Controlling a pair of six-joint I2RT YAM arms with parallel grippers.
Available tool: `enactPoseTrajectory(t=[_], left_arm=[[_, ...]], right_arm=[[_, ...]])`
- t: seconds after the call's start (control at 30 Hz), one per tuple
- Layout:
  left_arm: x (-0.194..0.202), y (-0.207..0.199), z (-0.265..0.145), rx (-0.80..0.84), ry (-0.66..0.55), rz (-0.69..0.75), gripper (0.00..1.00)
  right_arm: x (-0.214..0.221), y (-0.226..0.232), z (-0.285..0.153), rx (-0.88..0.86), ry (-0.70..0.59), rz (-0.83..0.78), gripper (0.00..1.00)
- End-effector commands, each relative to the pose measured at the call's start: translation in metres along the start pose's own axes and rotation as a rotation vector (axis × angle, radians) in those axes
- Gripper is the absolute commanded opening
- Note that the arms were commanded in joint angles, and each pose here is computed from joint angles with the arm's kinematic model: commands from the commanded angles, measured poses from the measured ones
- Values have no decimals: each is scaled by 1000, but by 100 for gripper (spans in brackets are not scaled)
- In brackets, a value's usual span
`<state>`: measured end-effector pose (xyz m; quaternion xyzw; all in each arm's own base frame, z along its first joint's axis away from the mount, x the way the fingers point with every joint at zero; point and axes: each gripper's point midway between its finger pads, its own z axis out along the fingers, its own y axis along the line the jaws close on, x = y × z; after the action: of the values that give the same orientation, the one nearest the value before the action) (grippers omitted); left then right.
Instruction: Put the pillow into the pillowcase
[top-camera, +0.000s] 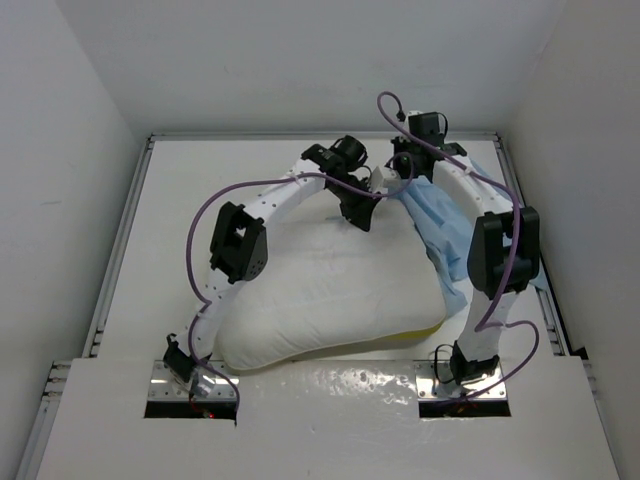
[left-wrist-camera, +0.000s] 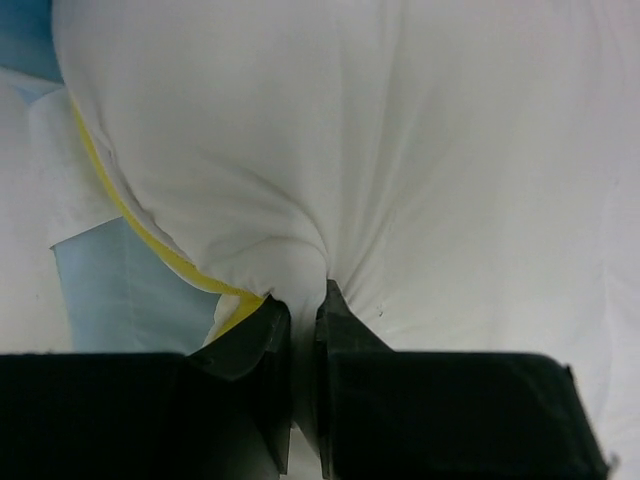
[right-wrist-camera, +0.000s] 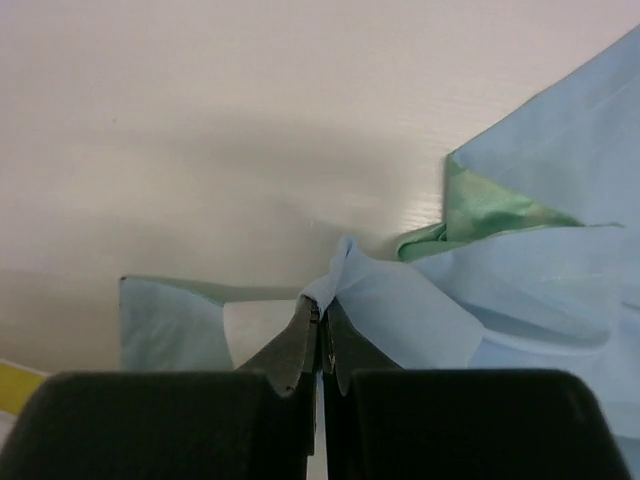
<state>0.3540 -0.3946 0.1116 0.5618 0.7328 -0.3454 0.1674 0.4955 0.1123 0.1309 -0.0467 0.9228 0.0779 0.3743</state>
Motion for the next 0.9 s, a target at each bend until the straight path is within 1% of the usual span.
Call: enactPoseTrajectory(t=[0.0,0.03,0.07,0.13,0.17,0.2,0.27,0.3,0.4,0.43,0.53,0.57,0.6,0.63,0.67,0.7,0.73,0.77,0.8,0.83,0.87], left_arm=[[-59,-8,-22,-43,-171,75,0],[-59,15,-27,-108,-207,7,0],[-59,30,-31,-144,-232,-29,0],[-53,66,-45,-270,-271,-137,0],[-54,81,-49,-329,-297,-141,0],[-48,102,-59,-431,-293,-171,0],[-42,121,-63,-512,-290,-186,0],[-35,134,-68,-588,-272,-208,0],[-20,155,-68,-672,-248,-260,0],[-13,160,-64,-675,-240,-278,0],[-16,164,-62,-672,-268,-293,0],[-18,164,-61,-669,-277,-294,0],[-22,164,-63,-667,-294,-304,0],[-26,166,-64,-678,-313,-305,0],[-30,167,-68,-692,-328,-310,0],[-31,172,-75,-723,-340,-326,0],[-30,177,-78,-740,-344,-334,0],[-33,183,-88,-763,-361,-341,2],[-33,186,-93,-767,-370,-350,8],[-32,187,-98,-765,-373,-358,16],[-34,184,-100,-742,-380,-354,38]], right_arm=[[4,16,-7,-68,-15,25,0],[5,21,-18,-103,-23,-2,0],[24,23,-19,-130,19,-18,0],[46,35,-29,-222,79,-70,0],[57,48,-38,-309,111,-76,0],[72,54,-46,-352,162,-92,0],[87,64,-59,-426,204,-95,0],[94,66,-64,-437,229,-100,0],[94,66,-78,-438,224,-101,0],[92,67,-81,-438,215,-98,0],[79,72,-87,-447,167,-79,0],[76,72,-86,-446,161,-69,3],[74,74,-84,-448,160,-48,12],[73,74,-83,-451,162,-39,23],[67,76,-83,-454,156,-32,52],[66,77,-82,-454,164,-20,64],[62,74,-82,-431,161,-14,74],[52,73,-86,-411,148,0,99],[43,69,-91,-380,124,2,99],[29,56,-93,-288,85,2,99],[26,45,-98,-228,81,30,99]])
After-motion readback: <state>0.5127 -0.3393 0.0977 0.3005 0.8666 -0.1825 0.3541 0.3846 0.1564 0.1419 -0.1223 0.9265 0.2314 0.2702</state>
